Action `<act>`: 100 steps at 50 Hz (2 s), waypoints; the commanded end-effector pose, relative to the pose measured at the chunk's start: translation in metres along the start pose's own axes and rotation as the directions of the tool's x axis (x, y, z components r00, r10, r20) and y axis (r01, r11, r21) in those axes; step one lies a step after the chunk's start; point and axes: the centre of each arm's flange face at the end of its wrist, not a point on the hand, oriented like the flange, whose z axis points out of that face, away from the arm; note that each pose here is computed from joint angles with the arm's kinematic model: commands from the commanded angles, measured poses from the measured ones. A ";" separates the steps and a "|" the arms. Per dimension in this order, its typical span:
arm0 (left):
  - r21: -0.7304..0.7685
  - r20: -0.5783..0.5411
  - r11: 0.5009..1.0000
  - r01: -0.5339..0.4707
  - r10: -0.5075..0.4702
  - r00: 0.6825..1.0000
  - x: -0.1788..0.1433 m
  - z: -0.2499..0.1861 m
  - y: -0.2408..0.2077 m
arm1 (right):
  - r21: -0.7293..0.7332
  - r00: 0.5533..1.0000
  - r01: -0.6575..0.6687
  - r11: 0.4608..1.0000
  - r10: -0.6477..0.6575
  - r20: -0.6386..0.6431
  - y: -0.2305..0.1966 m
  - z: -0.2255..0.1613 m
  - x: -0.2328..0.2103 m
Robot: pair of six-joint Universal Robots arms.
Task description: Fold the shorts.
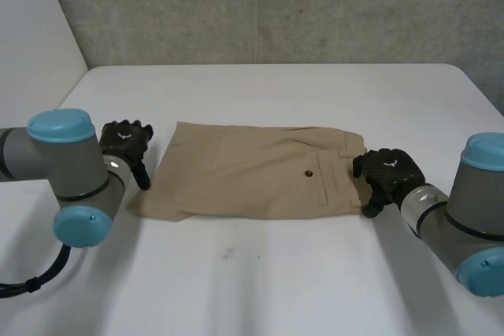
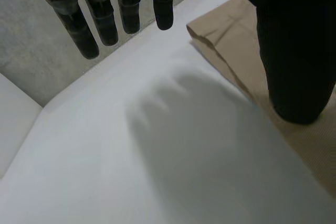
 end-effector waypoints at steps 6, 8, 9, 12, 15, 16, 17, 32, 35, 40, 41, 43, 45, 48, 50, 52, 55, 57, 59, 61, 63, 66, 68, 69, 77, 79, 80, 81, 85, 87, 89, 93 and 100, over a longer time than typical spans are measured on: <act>0.059 0.011 0.998 0.013 -0.014 1.000 -0.009 -0.032 -0.030 | 0.024 0.998 -0.001 1.000 0.002 -0.066 -0.008 -0.002 0.017; 0.076 0.007 0.997 0.018 -0.018 1.000 -0.011 -0.043 -0.037 | 0.025 0.996 -0.008 1.000 0.010 -0.092 -0.010 -0.006 0.026; 0.081 0.007 0.997 0.019 -0.020 1.000 -0.011 -0.047 -0.039 | 0.025 0.994 -0.010 1.000 0.013 -0.106 -0.010 -0.007 0.032; 0.104 0.010 0.994 0.030 -0.031 0.999 -0.015 -0.062 -0.048 | 0.006 0.989 -0.014 1.000 0.015 -0.149 -0.009 -0.016 0.049; 0.130 0.012 0.990 0.045 -0.047 0.999 -0.019 -0.077 -0.057 | -0.030 0.984 -0.030 0.999 0.024 -0.176 -0.005 -0.023 0.066; 0.133 0.012 0.990 0.050 -0.052 0.999 -0.020 -0.080 -0.058 | -0.045 0.982 -0.031 0.998 0.022 -0.186 -0.004 -0.025 0.071; 0.138 0.012 0.989 0.052 -0.054 0.998 -0.021 -0.084 -0.059 | -0.080 0.979 -0.033 0.996 0.016 -0.202 0.000 -0.030 0.082; 0.161 0.013 0.984 0.079 -0.082 0.997 -0.026 -0.113 -0.063 | 0.014 0.972 0.154 0.988 -0.148 -0.185 -0.067 -0.054 0.088; 0.160 0.007 0.981 0.106 -0.109 0.994 -0.025 -0.114 -0.063 | 0.128 0.981 0.174 0.976 -0.159 -0.114 -0.097 -0.059 0.056; 0.166 -0.010 0.976 0.140 -0.140 0.990 -0.022 -0.116 -0.065 | 0.274 0.971 0.216 0.937 -0.235 0.038 -0.130 -0.067 -0.011; 0.168 -0.011 0.976 0.142 -0.142 0.990 -0.022 -0.116 -0.065 | 0.306 0.957 0.222 0.926 -0.267 0.111 -0.132 -0.067 -0.038; 0.169 -0.012 0.975 0.143 -0.143 0.990 -0.022 -0.116 -0.066 | 0.340 0.933 0.221 0.914 -0.300 0.199 -0.132 -0.068 -0.069; 0.173 -0.015 0.974 0.144 -0.144 0.989 -0.021 -0.117 -0.067 | 0.367 0.903 0.215 0.905 -0.328 0.279 -0.129 -0.068 -0.094; 0.178 -0.024 0.973 0.143 -0.141 0.990 -0.018 -0.119 -0.069 | 0.379 0.810 0.194 0.905 -0.366 0.458 -0.108 -0.069 -0.145; 0.186 -0.030 0.972 0.143 -0.140 0.990 -0.016 -0.119 -0.071 | 0.366 0.775 0.186 0.912 -0.365 0.515 -0.096 -0.067 -0.159; 0.189 -0.031 0.971 0.143 -0.140 0.990 -0.016 -0.119 -0.072 | 0.354 0.727 0.178 0.918 -0.365 0.581 -0.082 -0.067 -0.174; 0.204 -0.029 0.968 0.144 -0.141 0.990 -0.017 -0.118 -0.077 | 0.353 0.698 0.176 0.919 -0.369 0.613 -0.076 -0.068 -0.186; 0.217 -0.033 0.965 0.145 -0.141 0.989 -0.016 -0.118 -0.081 | 0.349 0.717 0.180 0.920 -0.365 0.593 -0.078 -0.065 -0.184; 0.242 -0.041 0.959 0.146 -0.140 0.989 -0.014 -0.118 -0.089 | 0.341 0.756 0.173 0.924 -0.346 0.556 -0.086 -0.066 -0.179; 0.256 -0.049 0.955 0.150 -0.142 0.989 -0.012 -0.118 -0.093 | 0.334 0.779 0.153 0.930 -0.322 0.539 -0.093 -0.069 -0.175; 0.286 -0.065 0.946 0.155 -0.142 0.988 -0.007 -0.119 -0.104 | 0.325 0.810 0.089 0.942 -0.258 0.526 -0.106 -0.075 -0.168; 0.311 -0.103 0.935 0.169 -0.144 0.984 0.006 -0.119 -0.113 | 0.312 0.859 -0.034 0.950 -0.132 0.496 -0.124 -0.073 -0.145; 0.319 -0.128 0.931 0.180 -0.145 0.981 0.015 -0.120 -0.118 | 0.296 0.889 -0.150 0.943 -0.003 0.459 -0.136 -0.070 -0.119; 0.326 -0.161 0.926 0.192 -0.145 0.976 0.026 -0.122 -0.121 | 0.294 0.894 -0.191 0.937 0.043 0.446 -0.140 -0.069 -0.111; 0.288 -0.241 0.934 0.210 -0.141 0.960 0.070 -0.123 -0.113 | 0.250 0.887 -0.382 0.890 0.278 0.369 -0.146 -0.057 -0.068; 0.279 -0.235 0.938 0.206 -0.141 0.962 0.075 -0.123 -0.110 | 0.233 0.892 -0.374 0.898 0.280 0.355 -0.140 -0.052 -0.068; 0.268 -0.226 0.942 0.201 -0.142 0.964 0.080 -0.123 -0.107 | 0.227 0.895 -0.371 0.901 0.281 0.347 -0.138 -0.049 -0.068; 0.264 -0.220 0.944 0.199 -0.142 0.965 0.081 -0.122 -0.106 | 0.217 0.897 -0.368 0.904 0.283 0.340 -0.135 -0.048 -0.067; 0.220 -0.192 0.959 0.179 -0.137 0.972 0.088 -0.119 -0.092 | 0.154 0.904 -0.359 0.921 0.302 0.303 -0.120 -0.035 -0.067; 0.199 -0.188 0.965 0.169 -0.132 0.973 0.092 -0.119 -0.085 | 0.093 0.910 -0.338 0.937 0.300 0.285 -0.106 -0.025 -0.069; 0.161 -0.189 0.975 0.151 -0.119 0.975 0.098 -0.117 -0.073 | 0.052 0.916 -0.312 0.949 0.286 0.280 -0.097 -0.019 -0.073; 0.086 -0.199 0.990 0.110 -0.091 0.976 0.109 -0.109 -0.047 | -0.029 0.939 -0.227 0.973 0.227 0.258 -0.070 -0.002 -0.081; -0.032 -0.221 0.999 0.042 -0.048 0.974 0.118 -0.106 -0.017 | -0.082 0.990 -0.050 0.995 0.060 0.129 -0.042 0.016 -0.075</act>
